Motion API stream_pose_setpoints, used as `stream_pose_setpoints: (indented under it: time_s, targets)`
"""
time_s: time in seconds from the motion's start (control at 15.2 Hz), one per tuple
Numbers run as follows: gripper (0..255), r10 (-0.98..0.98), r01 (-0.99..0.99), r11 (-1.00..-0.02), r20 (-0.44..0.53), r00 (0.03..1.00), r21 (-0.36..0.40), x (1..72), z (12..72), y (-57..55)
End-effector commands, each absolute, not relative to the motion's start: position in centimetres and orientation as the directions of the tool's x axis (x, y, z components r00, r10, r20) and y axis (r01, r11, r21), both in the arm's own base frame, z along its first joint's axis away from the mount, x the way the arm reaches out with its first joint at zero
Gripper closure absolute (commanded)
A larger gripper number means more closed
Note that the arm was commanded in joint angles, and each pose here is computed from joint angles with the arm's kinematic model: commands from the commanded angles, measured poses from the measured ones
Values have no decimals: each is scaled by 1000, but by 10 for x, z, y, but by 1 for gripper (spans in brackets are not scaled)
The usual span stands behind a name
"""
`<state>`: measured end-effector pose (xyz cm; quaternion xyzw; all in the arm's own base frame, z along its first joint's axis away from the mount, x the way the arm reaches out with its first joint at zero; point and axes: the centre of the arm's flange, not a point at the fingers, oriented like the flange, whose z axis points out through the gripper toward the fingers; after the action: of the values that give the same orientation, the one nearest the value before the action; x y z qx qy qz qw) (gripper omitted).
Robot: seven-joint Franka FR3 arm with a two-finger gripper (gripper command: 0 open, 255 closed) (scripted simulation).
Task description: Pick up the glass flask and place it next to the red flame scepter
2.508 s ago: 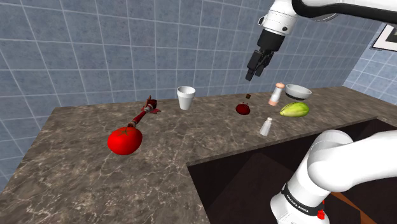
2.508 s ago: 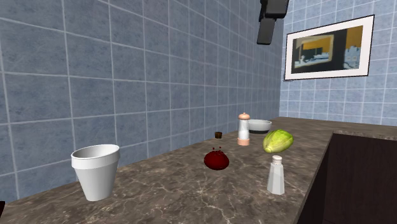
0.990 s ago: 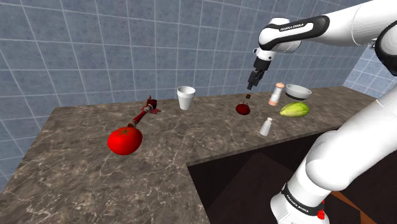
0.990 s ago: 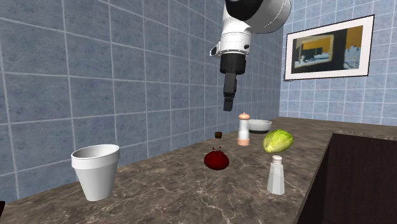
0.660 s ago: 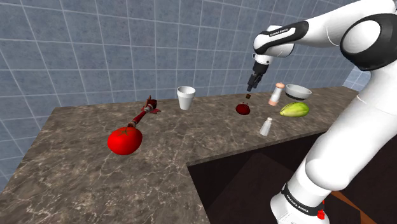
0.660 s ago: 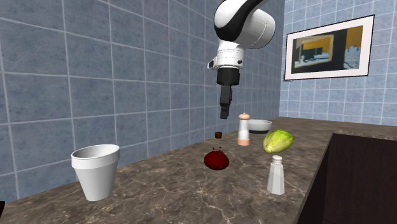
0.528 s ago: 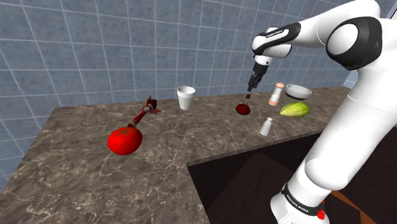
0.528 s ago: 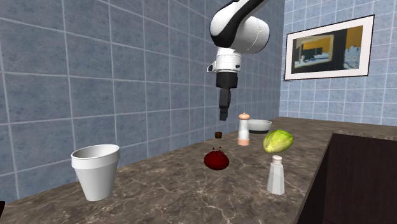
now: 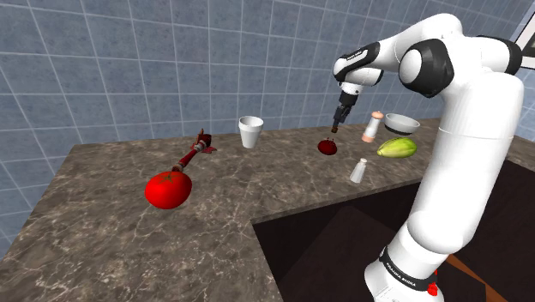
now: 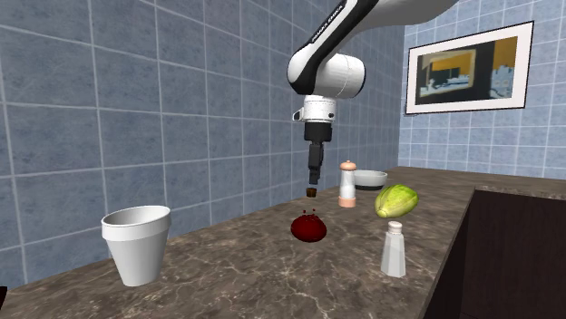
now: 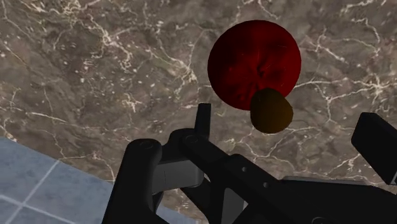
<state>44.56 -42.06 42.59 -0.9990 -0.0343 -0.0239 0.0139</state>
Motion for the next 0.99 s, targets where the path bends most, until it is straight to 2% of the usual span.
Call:
stream_pose_setpoints:
  time_s: [0.0,0.2,0.73,0.79,0.92]
  targets:
    - [0,68,70,-997,49,996,-26,447,416,-421]
    - [0,68,70,-997,49,996,-26,448,397,-420]
    - [0,68,70,-997,49,996,-26,448,397,-420]
    - [255,68,70,-997,49,996,-26,448,397,-420]
    - [255,68,70,-997,49,996,-26,448,397,-420]
